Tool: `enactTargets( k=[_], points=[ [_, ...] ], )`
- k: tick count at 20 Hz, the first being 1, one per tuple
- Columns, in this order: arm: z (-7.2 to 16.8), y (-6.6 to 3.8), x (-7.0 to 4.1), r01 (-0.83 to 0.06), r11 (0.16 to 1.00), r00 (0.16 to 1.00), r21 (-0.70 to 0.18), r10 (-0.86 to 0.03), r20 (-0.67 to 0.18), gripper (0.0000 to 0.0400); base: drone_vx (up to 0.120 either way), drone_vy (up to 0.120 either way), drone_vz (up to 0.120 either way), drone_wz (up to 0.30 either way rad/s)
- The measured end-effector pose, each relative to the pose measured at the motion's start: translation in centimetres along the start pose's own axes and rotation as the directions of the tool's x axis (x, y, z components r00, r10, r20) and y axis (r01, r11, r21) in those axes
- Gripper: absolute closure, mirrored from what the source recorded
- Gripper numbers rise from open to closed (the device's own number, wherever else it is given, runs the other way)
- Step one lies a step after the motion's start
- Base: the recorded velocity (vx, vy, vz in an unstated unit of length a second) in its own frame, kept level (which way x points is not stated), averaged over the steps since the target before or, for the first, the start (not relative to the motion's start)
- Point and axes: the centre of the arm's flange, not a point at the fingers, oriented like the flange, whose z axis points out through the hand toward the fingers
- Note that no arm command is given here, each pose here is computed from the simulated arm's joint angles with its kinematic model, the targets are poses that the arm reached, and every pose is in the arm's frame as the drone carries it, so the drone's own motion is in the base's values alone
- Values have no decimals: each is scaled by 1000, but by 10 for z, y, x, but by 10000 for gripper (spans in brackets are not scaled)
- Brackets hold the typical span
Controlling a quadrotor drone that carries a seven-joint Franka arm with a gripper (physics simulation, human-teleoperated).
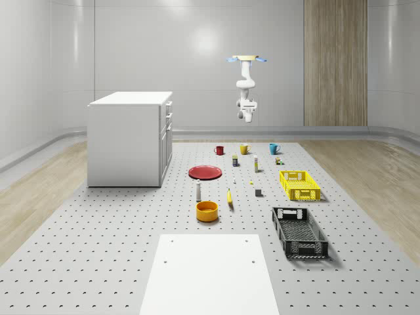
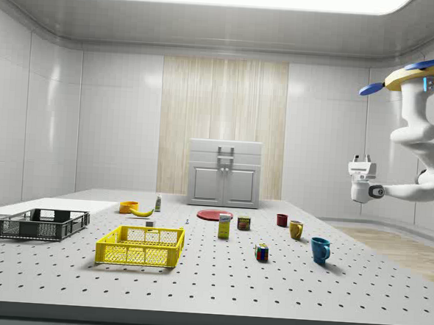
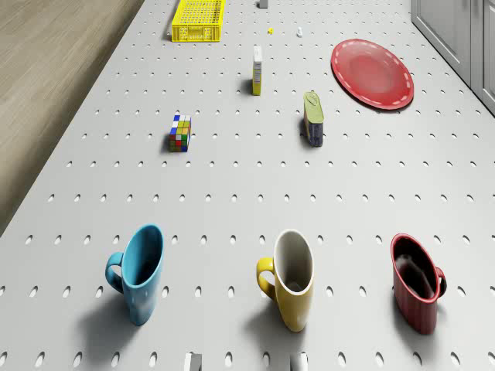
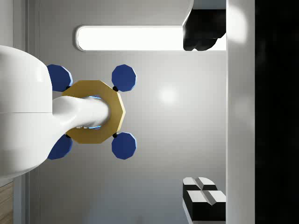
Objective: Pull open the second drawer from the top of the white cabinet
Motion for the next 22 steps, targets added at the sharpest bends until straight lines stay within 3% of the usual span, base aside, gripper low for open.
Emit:
enactTargets(
  k=[6, 7, 10, 13, 17, 22],
  points=[
    [-43, 3, -2, 0, 1000, 1000, 3, 0, -3, 83, 0, -107, 0, 0],
    [-49, 8, 3, -6, 998, 998, 70, 2, 63, 86, 0, -120, 0, 0],
    [-49, 39, 36, -86, 917, 919, 389, -79, 387, 87, 67, -120, 0, 0],
    [-34, 57, 56, -215, 786, 787, 579, -211, 579, 90, 120, -120, 0, 0],
    [-16, 66, 67, -350, 650, 651, 675, -350, 674, 95, 120, -120, 120, 0],
    [-4, 69, 71, -437, 562, 563, 702, -438, 701, 98, 120, -120, 120, 0]
  ],
)
